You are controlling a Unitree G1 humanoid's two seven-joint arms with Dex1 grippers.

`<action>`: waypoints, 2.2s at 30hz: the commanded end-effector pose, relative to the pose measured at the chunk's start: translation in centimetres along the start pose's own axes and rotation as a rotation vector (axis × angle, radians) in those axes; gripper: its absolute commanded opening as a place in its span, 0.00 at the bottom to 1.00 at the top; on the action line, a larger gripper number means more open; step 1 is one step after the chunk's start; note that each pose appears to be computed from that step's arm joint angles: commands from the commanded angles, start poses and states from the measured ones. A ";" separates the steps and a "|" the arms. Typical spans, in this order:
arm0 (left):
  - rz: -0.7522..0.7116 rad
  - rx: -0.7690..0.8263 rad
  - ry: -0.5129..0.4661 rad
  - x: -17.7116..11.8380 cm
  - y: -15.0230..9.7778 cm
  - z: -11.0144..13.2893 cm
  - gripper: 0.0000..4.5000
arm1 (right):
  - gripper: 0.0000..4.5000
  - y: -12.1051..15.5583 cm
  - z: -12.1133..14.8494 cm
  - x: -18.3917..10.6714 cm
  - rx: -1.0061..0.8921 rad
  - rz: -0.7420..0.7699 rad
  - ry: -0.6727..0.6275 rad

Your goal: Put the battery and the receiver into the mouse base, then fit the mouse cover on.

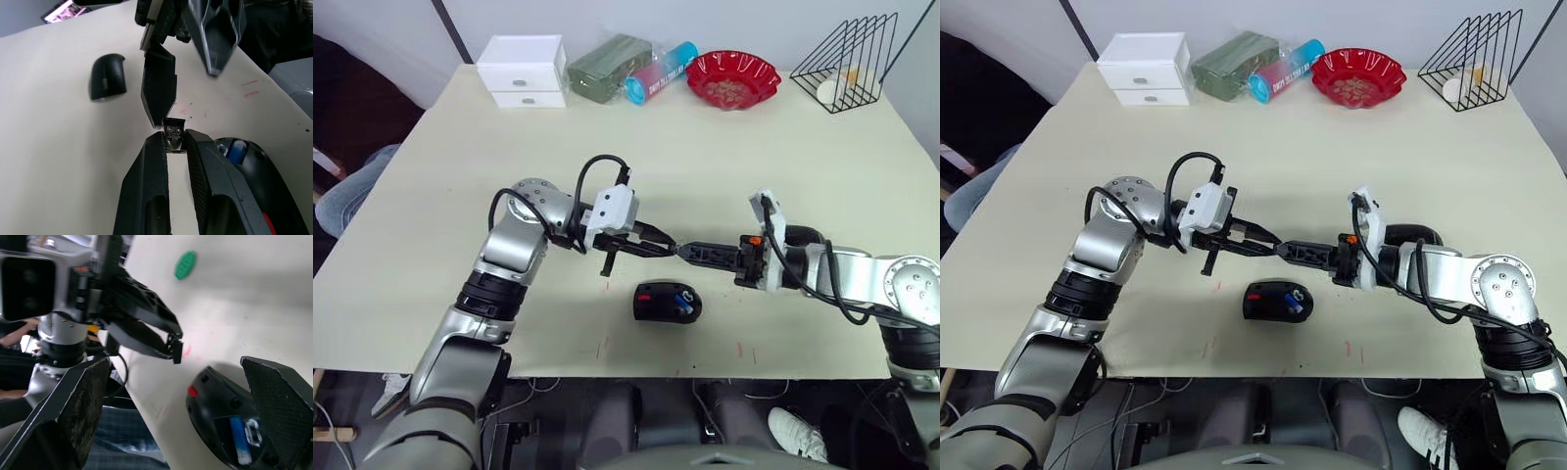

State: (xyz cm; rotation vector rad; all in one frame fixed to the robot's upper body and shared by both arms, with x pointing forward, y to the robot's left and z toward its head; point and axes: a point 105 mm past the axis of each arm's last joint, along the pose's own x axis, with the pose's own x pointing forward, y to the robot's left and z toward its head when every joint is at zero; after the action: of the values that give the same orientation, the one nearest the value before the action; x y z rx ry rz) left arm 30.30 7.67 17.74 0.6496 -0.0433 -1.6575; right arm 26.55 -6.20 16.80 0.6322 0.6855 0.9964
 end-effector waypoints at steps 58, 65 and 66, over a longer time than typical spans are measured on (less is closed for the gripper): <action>0.033 -0.115 -0.028 -1.0 -3.6 -0.7 0.98 | 0.00 0.4 0.0 -3.1 -0.165 0.065 -0.042; 0.041 -0.172 -0.007 0.0 -5.3 -1.7 0.98 | 0.00 -0.1 -0.5 -4.6 -0.334 0.059 -0.045; 0.045 -0.172 0.005 0.1 -5.4 -1.9 0.98 | 0.00 0.3 -0.3 -5.0 -0.378 0.082 -0.071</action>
State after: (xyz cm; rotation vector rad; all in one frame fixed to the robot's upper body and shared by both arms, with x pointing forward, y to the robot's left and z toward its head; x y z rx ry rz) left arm 26.64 9.70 13.64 0.4916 0.1139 -1.5978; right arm 24.77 -10.09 16.04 0.4261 0.5263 1.0822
